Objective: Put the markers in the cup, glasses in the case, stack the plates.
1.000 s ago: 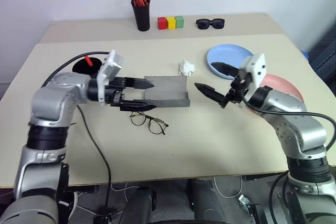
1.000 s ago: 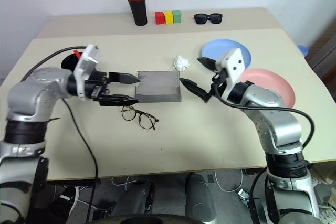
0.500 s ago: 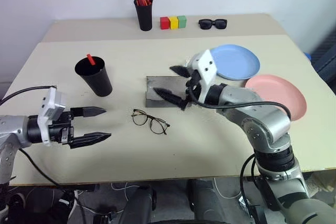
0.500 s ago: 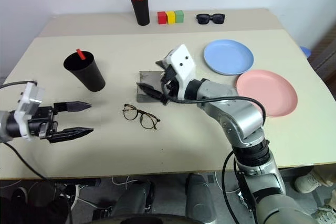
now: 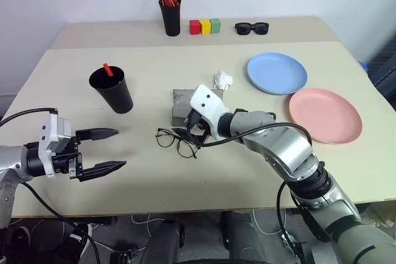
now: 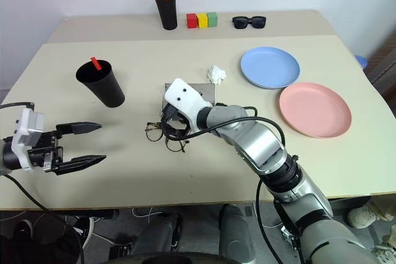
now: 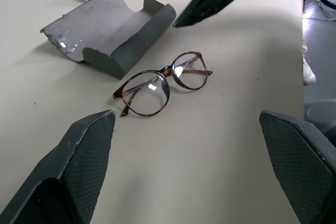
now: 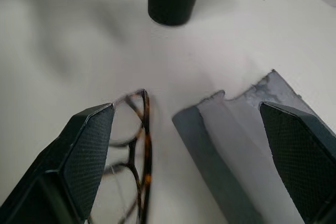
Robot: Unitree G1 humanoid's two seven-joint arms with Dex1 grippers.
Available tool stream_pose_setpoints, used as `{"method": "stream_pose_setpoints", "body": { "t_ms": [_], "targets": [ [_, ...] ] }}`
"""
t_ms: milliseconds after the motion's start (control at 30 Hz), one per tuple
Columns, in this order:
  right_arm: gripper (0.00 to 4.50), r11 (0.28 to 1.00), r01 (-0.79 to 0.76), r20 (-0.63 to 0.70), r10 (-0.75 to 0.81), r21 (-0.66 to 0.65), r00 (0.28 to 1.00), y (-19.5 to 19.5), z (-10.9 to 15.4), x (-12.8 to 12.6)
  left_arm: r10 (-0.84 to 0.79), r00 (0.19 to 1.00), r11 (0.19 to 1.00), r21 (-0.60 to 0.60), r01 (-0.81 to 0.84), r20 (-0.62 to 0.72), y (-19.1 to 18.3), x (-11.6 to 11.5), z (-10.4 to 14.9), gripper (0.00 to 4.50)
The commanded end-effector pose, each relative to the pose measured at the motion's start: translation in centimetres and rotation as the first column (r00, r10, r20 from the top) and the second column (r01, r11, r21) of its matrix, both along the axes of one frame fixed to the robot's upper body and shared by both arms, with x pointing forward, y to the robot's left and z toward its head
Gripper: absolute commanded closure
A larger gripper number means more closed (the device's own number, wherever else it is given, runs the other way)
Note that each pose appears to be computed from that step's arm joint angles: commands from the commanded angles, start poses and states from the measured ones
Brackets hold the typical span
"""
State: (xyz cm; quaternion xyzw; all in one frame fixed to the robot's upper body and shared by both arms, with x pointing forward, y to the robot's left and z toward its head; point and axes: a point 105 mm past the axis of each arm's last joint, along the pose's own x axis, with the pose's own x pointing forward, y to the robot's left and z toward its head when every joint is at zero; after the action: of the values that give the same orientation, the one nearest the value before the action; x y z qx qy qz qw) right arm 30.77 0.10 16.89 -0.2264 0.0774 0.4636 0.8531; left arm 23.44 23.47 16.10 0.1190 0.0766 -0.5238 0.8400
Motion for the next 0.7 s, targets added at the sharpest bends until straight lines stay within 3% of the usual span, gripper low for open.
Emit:
{"method": "stream_pose_setpoints", "body": {
  "t_ms": [33, 200, 400, 700],
  "targets": [
    [0.00, 0.999, -0.021, -0.036, 0.022, 0.035, 0.999, 0.6, 0.7, -0.6, 0.002, 1.000, 1.000, -0.007, -0.002, 0.000, -0.5, 0.1, 0.2, 0.03],
    [0.00, 0.998, -0.031, -0.167, 0.021, -0.059, 0.986, 0.4, -0.6, -0.4, -0.003, 1.000, 1.000, -0.003, 0.003, 0.021, -1.0, 0.6, 0.4, 0.03],
    [0.00, 0.999, -0.001, -0.317, -0.014, -0.047, 0.948, 1.7, -1.7, -0.5, -0.008, 1.000, 1.000, -0.008, 0.008, 0.029, -1.0, 0.7, 0.7, 0.03],
    [0.00, 0.994, 0.101, -0.353, -0.108, -0.038, 0.929, 3.0, -2.4, 0.3, -0.031, 0.999, 0.999, -0.011, 0.032, 0.024, -1.2, 0.4, 0.5, 0.03]
  ]
}}
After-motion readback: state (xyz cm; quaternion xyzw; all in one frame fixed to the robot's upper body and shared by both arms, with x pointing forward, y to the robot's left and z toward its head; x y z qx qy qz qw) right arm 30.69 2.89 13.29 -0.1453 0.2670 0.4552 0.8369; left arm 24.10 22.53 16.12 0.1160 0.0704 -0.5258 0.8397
